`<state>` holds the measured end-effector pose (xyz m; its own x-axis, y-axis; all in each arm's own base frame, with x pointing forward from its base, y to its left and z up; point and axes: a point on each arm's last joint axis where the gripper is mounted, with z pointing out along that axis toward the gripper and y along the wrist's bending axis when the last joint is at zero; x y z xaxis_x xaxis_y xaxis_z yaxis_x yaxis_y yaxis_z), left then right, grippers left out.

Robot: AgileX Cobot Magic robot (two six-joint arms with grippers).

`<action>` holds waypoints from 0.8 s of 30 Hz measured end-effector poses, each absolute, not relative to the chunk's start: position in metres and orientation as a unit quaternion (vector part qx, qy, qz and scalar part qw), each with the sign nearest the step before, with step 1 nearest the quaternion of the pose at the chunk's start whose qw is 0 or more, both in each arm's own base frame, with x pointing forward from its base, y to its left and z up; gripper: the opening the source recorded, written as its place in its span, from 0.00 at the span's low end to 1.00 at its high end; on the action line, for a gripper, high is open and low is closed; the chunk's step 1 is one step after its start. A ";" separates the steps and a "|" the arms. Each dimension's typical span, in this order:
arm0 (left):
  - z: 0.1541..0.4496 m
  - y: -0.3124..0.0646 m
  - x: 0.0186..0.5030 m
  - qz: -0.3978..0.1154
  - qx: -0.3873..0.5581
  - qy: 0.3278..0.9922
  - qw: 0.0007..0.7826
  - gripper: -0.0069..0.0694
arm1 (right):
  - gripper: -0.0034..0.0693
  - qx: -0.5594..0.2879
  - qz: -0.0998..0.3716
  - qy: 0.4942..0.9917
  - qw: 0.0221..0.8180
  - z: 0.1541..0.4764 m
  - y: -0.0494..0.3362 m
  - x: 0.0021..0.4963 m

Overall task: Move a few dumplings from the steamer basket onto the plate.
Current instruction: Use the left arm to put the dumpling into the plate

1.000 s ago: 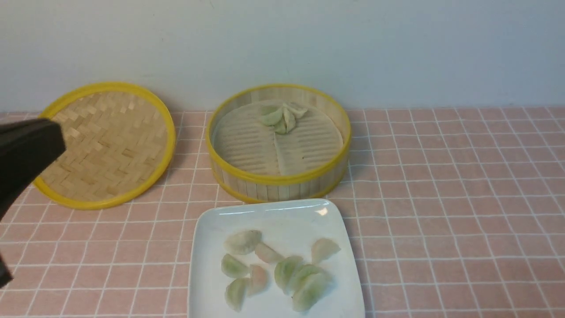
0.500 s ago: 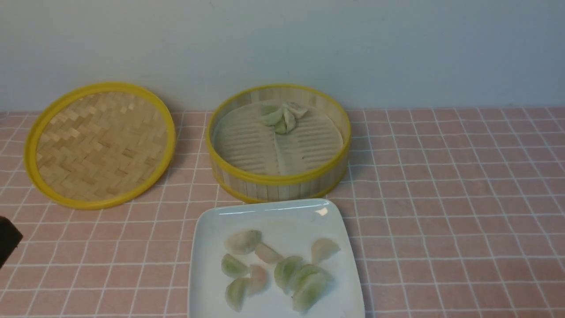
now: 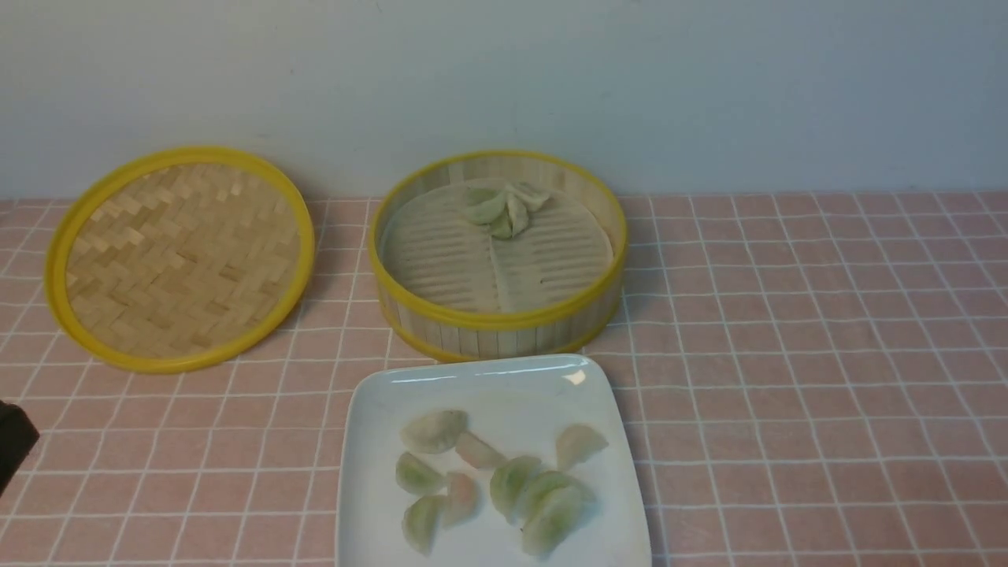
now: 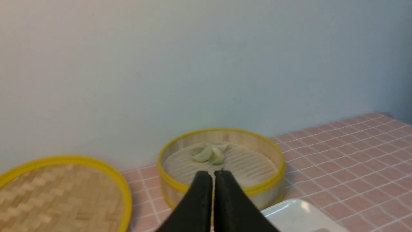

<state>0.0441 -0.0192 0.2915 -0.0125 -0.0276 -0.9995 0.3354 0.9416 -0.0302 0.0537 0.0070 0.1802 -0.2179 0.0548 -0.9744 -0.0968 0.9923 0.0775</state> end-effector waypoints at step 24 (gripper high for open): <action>0.170 -0.004 0.052 -0.033 0.009 0.809 0.587 0.08 | 0.03 -0.014 0.061 0.778 0.625 0.180 0.007 0.054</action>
<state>0.0523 -0.0041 0.1701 -0.3095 -0.0233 -0.9506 0.0538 0.9977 -0.0420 0.0537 0.0070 0.1802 -0.2182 0.0548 -0.9744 -0.0968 0.9923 0.0775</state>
